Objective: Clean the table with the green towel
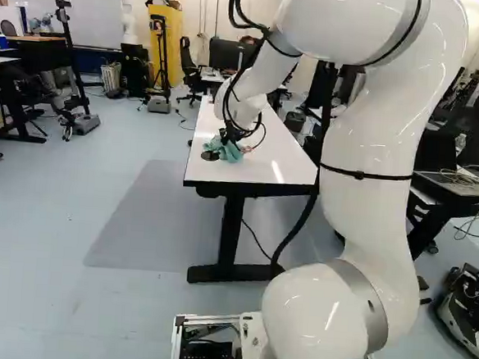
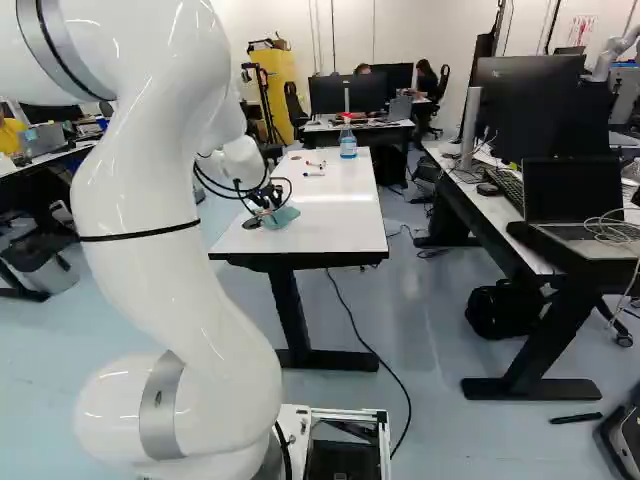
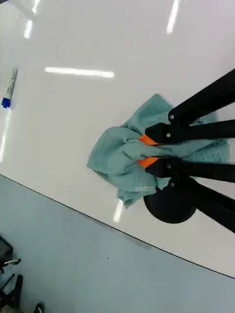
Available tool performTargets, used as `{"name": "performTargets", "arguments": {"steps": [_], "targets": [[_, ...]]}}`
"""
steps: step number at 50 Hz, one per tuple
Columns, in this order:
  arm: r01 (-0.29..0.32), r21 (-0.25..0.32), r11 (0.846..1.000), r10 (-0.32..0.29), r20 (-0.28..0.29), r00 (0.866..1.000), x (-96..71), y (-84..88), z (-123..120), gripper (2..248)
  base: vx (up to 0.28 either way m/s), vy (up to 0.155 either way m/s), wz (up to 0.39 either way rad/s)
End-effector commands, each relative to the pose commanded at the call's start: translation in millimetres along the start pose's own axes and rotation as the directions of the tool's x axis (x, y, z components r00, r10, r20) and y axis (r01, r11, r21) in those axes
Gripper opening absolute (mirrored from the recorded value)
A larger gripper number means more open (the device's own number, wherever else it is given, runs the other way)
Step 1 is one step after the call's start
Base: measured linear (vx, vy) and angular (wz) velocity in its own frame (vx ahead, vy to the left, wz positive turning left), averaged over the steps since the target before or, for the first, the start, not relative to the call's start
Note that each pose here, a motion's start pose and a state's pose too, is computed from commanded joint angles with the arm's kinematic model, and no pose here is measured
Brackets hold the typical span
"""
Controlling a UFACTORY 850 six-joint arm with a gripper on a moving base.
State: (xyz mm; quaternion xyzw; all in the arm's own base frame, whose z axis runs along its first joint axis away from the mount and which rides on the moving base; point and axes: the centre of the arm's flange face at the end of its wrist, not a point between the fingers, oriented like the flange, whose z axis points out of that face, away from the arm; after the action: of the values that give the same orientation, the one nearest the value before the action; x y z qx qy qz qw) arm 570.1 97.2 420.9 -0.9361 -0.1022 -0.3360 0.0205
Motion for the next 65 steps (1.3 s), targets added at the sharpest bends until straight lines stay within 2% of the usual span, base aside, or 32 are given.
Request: {"name": "performTargets", "arguments": {"steps": [22,34,47,65], "targets": [[-0.049,-0.041,0.998,0.049,-0.004,0.999,3.9,37.7,6,46,0.000,0.000,0.000],[-0.056,-0.047,0.997,0.055,-0.017,0.998,17.9,45.0,19,46,0.000,0.000,0.000],[-0.047,-0.040,0.998,0.046,-0.032,0.998,34.7,40.2,35,46,0.000,0.000,0.000],[-0.015,-0.014,1.000,0.014,-0.046,0.999,50.1,14.8,49,46,0.000,0.000,0.000]]}}
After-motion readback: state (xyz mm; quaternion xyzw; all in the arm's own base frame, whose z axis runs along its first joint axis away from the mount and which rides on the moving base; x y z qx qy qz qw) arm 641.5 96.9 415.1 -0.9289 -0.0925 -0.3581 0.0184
